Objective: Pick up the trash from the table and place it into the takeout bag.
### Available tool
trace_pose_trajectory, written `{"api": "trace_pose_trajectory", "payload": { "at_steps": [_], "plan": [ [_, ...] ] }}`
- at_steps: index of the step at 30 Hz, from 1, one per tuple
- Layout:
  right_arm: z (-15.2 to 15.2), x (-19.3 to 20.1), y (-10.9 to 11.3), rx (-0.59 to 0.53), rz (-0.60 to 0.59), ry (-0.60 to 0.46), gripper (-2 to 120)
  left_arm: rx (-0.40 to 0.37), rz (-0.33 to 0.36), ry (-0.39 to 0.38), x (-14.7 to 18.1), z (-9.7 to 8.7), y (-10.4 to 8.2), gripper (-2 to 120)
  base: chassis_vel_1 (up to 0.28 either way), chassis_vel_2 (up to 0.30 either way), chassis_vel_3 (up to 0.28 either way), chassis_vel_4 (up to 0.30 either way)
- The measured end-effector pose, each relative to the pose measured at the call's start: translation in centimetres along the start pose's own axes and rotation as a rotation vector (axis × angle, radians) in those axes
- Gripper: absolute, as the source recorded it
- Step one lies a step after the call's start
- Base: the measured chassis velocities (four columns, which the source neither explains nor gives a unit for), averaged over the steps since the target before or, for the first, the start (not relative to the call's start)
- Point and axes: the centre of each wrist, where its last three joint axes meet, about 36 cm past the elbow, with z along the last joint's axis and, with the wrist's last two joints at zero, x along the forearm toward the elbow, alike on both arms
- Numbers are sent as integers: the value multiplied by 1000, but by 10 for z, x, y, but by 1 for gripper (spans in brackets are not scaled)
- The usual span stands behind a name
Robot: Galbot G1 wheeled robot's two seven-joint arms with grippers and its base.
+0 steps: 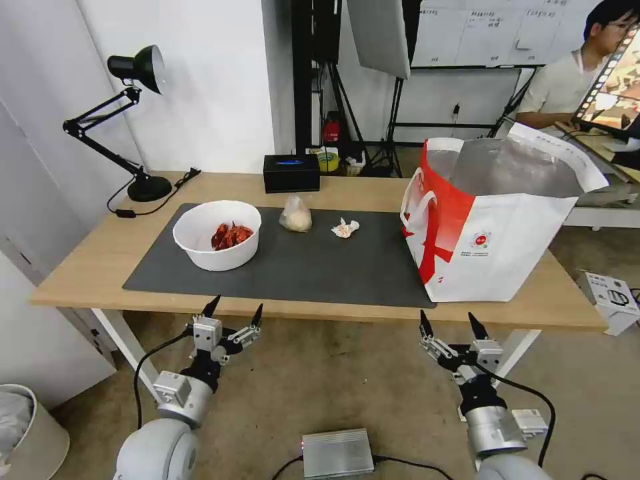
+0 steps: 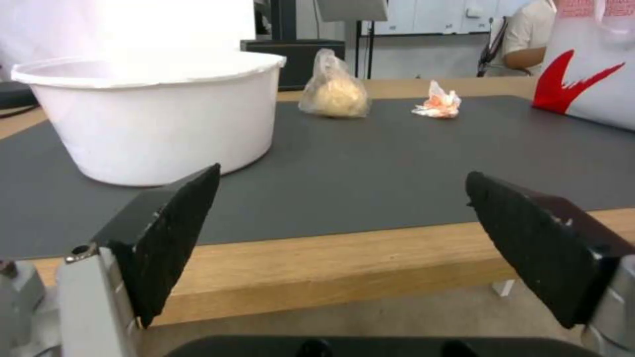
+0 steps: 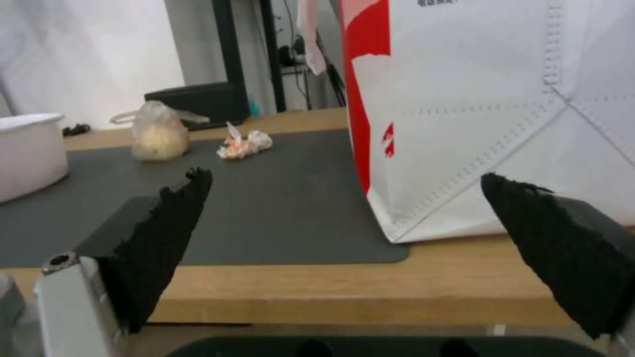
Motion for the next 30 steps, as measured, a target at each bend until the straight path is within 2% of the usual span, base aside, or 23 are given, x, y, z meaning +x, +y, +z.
{"api": "trace_pose_trajectory", "payload": {
  "at_steps": [13,19,25,30],
  "plan": [
    [2,0,0,8,-3,5,100,-2,-4,-4,2,1,1,100,0,0,0,0],
    [-3,-8,-1,12,-55,-19,100,-8,-2,-8,6,1,1,100,0,0,0,0],
    [-9,-46,-6,6,-128,-81,100,-18,19,-15,8,3,-4,100,0,0,0,0],
    [-4,-71,-16,17,-136,-85,100,-17,39,-19,3,3,-8,100,0,0,0,0]
  ]
}}
